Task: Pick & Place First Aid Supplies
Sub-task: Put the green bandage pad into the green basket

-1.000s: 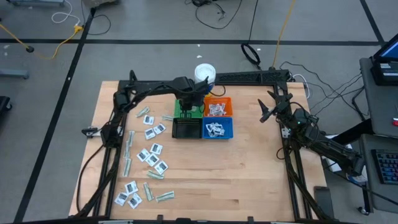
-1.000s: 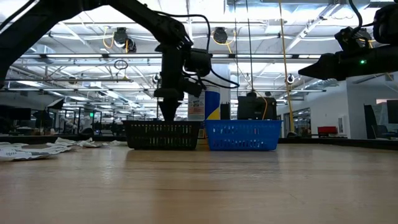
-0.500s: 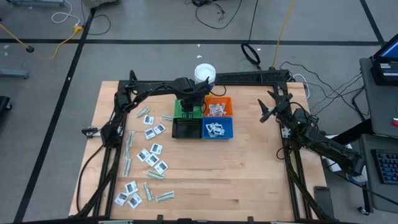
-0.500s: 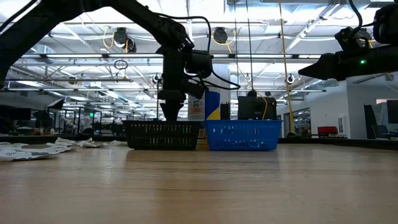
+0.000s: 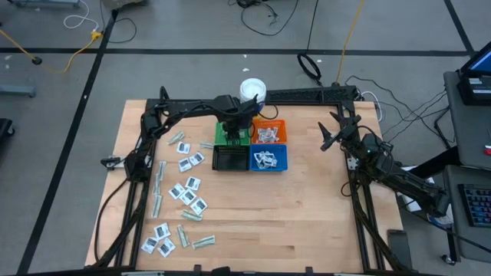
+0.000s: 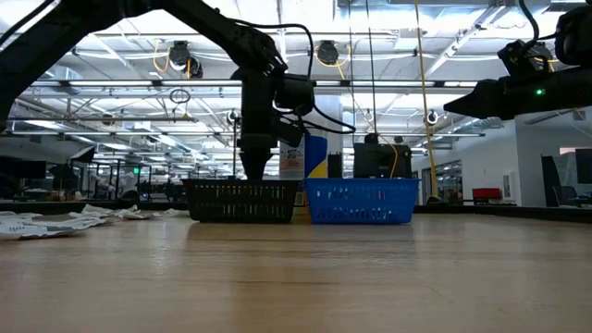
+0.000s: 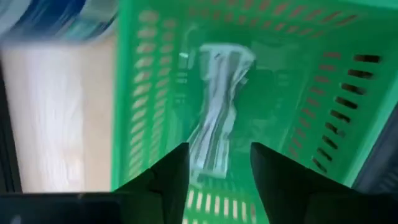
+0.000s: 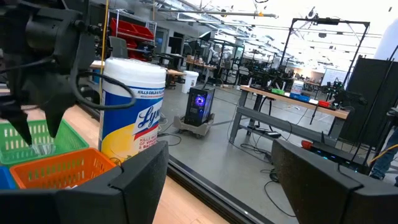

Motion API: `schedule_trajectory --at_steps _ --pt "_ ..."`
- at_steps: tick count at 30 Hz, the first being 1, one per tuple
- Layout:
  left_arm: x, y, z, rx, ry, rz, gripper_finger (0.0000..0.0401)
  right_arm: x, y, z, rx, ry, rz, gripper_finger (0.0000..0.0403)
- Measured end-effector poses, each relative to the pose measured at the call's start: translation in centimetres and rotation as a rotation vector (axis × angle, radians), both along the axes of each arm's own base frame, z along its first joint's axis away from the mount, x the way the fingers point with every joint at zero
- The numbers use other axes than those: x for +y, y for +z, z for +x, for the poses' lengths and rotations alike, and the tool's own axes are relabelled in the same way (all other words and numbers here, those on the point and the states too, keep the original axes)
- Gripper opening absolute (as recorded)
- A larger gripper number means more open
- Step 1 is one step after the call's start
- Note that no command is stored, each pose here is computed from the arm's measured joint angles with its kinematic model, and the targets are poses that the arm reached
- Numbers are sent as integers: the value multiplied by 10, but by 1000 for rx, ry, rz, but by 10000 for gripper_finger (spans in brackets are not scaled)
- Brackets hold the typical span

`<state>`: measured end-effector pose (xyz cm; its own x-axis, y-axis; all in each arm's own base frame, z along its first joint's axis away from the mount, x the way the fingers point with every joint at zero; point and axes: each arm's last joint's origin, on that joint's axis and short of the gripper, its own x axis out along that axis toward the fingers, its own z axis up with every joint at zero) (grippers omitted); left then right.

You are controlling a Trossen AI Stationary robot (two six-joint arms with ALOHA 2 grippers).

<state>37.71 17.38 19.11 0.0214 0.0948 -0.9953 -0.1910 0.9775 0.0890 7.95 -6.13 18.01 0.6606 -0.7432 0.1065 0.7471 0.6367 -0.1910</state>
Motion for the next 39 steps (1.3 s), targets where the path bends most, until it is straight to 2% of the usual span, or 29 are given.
schedule_trajectory --at_steps 6,12,26,34,39 --pt "10 15 -14 -13 281 -8 193 0 0 0 0 0 0 279" --pt "18 30 -26 -40 487 -9 187 0 0 0 -1 -1 0 279" --pt "9 33 -24 -20 332 -9 204 0 0 0 0 0 0 279" --pt "-8 41 -31 41 391 -72 189 0 0 0 0 0 0 279" --pt "-19 42 -40 39 384 -87 181 0 0 0 -1 0 -1 279"
